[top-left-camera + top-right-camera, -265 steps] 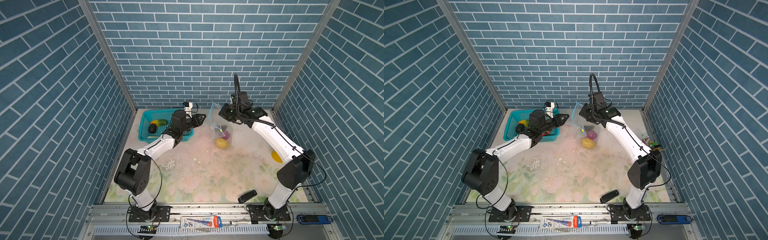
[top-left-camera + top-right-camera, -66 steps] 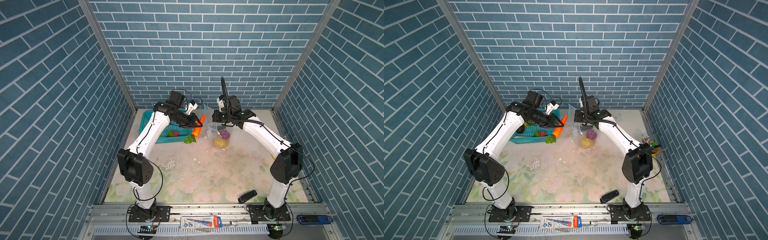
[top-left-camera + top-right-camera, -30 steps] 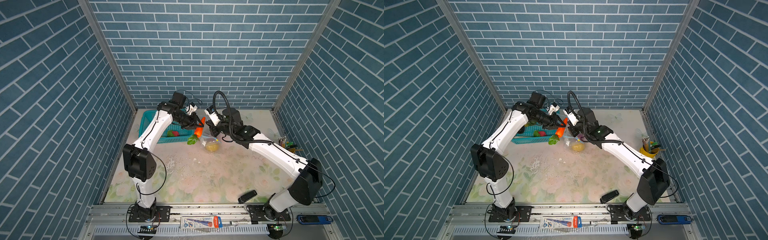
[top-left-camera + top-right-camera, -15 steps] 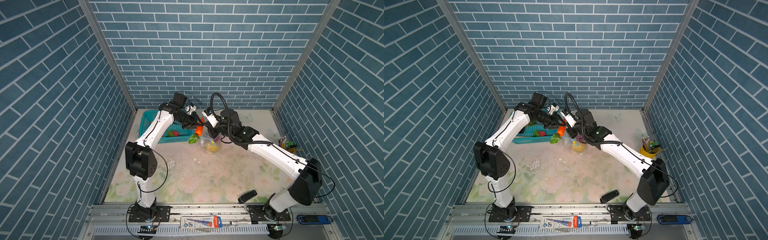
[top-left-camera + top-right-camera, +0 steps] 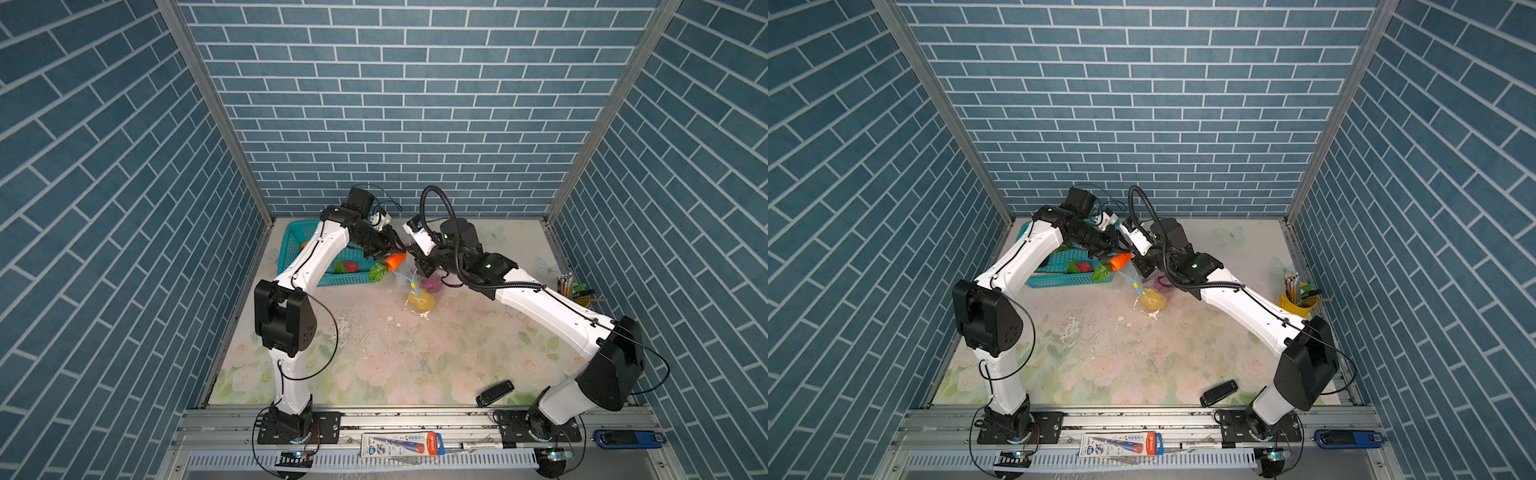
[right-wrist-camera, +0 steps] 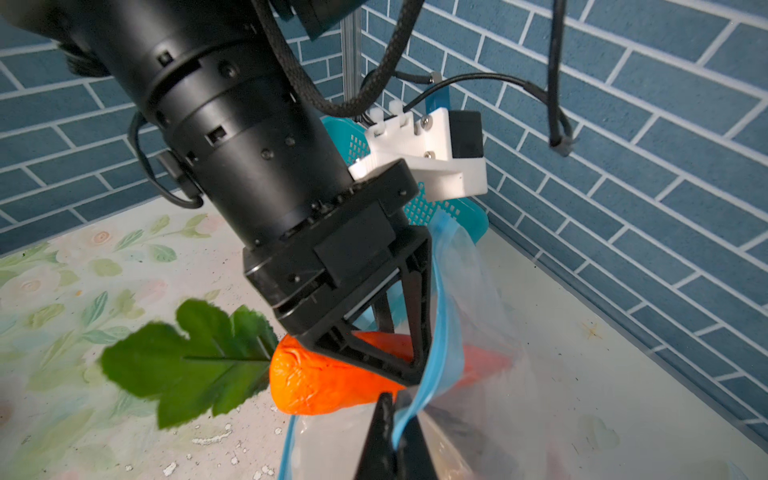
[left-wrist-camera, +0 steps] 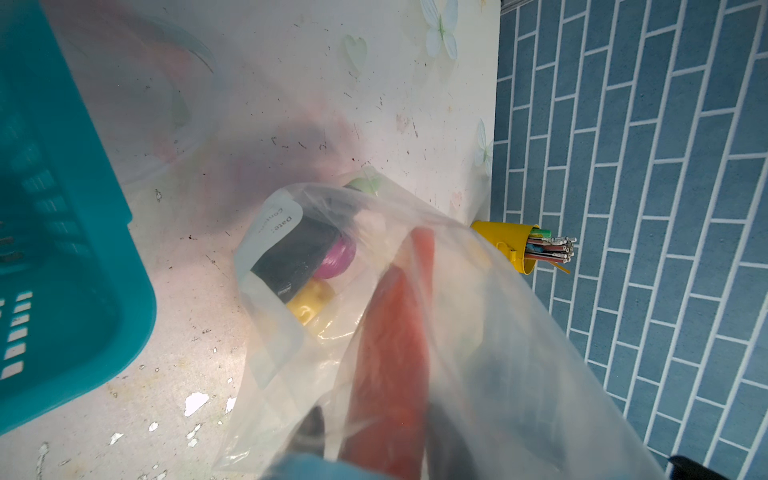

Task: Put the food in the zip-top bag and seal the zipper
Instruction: 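Lower the carrot into the bag mouth held by the right gripper, then open the left gripper to release the carrot and raise it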

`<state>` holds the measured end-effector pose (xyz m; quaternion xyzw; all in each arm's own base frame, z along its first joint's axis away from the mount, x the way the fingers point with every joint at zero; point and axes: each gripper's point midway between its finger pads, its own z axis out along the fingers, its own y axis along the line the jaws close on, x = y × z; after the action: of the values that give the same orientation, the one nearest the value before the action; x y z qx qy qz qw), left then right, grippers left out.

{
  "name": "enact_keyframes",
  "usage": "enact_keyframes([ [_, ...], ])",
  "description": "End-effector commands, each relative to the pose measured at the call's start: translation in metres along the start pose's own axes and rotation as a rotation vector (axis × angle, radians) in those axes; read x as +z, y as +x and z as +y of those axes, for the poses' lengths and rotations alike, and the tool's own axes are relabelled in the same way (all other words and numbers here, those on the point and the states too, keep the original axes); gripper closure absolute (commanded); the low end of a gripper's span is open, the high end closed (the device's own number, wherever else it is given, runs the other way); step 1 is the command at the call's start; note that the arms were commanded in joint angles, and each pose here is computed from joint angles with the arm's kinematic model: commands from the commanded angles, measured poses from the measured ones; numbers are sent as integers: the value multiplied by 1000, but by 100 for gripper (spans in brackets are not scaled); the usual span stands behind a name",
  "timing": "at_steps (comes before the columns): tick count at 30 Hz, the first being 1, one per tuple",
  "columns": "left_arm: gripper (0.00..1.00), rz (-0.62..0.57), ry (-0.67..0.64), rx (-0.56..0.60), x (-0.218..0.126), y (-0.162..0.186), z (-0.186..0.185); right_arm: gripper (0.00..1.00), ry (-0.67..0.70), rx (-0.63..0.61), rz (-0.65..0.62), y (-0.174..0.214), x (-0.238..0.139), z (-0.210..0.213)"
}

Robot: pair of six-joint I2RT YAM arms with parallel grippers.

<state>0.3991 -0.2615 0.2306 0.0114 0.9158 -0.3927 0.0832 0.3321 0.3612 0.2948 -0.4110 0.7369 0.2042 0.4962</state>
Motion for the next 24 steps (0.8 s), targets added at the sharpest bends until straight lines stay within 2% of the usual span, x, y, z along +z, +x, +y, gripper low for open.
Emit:
enact_keyframes([
  [1, 55, -20, 0, 9, 3, -8, -3, 100, -24, -46, -42, -9, 2, 7],
  [9, 43, -41, -4, 65, -9, -9, -13, 100, -6, -48, -41, -9, 1, 4],
  [19, 37, -66, 2, 80, -28, -11, -16, 100, 35, -4, -40, -12, -1, -8],
  [24, 36, -76, 38, 88, -36, -11, -22, 100, 46, 75, -45, -15, -4, -19],
])
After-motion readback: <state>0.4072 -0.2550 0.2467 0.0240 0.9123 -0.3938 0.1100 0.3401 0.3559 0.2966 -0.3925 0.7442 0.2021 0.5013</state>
